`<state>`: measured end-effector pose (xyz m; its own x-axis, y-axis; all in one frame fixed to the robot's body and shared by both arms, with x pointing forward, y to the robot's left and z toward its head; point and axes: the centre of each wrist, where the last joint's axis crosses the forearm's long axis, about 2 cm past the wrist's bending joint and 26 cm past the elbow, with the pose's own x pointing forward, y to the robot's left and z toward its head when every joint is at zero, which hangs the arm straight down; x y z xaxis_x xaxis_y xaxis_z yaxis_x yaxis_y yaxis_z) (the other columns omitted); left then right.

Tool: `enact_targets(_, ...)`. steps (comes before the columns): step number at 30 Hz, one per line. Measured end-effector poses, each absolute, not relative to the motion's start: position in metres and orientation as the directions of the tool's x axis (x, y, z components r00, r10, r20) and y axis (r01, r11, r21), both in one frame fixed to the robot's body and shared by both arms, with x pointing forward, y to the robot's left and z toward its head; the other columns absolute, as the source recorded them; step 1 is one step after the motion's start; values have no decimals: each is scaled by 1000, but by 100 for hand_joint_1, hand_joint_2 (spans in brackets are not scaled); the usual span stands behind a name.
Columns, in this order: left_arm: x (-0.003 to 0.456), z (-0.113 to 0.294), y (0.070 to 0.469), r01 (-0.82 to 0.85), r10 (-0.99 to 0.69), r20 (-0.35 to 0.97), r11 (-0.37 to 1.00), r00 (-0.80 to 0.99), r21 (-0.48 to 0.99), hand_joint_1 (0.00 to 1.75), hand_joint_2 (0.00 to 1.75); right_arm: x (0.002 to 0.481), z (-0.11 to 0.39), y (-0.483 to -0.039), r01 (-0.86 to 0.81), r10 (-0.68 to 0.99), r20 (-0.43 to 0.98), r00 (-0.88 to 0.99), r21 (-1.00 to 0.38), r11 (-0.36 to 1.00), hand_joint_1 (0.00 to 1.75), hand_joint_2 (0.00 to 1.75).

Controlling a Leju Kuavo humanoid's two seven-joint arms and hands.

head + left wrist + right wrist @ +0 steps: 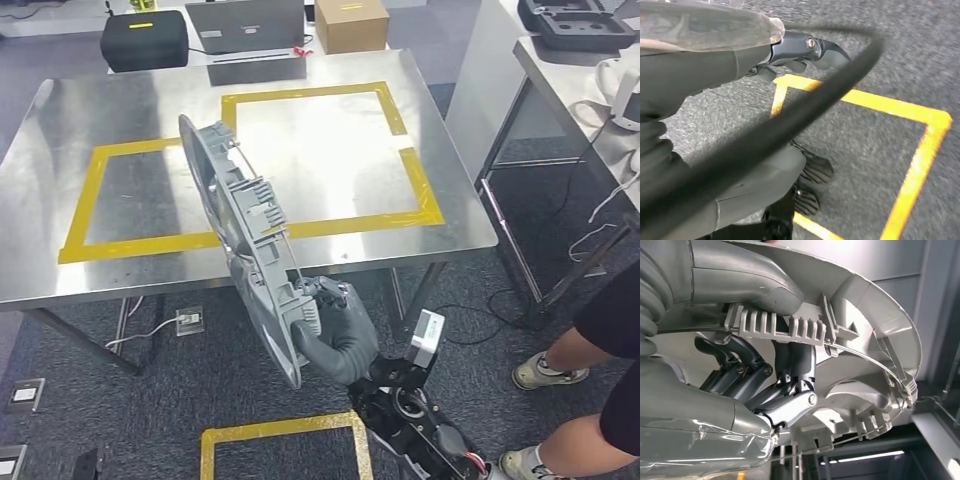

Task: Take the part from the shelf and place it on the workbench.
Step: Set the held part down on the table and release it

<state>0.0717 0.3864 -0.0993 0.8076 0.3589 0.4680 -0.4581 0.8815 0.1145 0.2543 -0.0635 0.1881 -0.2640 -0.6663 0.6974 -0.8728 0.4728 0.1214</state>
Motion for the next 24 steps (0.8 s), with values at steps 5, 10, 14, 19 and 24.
enact_targets(5,70,-99,388,-458,358,467,881,809,118,0,175,254,188,-63,-873,-666,698,-263,122,472,175,175)
enact_targets(10,71,-99,387,-458,358,468,881,808,116,0,175,254,188,-63,-873,-665,699,-263,120,473,175,175)
enact_targets(14,71,-99,387,-458,358,467,881,808,116,0,175,254,188,-63,-873,-662,701,-266,115,473,175,175)
enact_targets(19,70,-99,387,-462,362,467,879,807,117,0,175,254,188,-63,-878,-663,702,-261,113,465,175,175)
enact_targets(24,71,-100,386,-463,364,466,879,806,115,0,175,254,189,-63,-879,-664,700,-261,112,464,175,175)
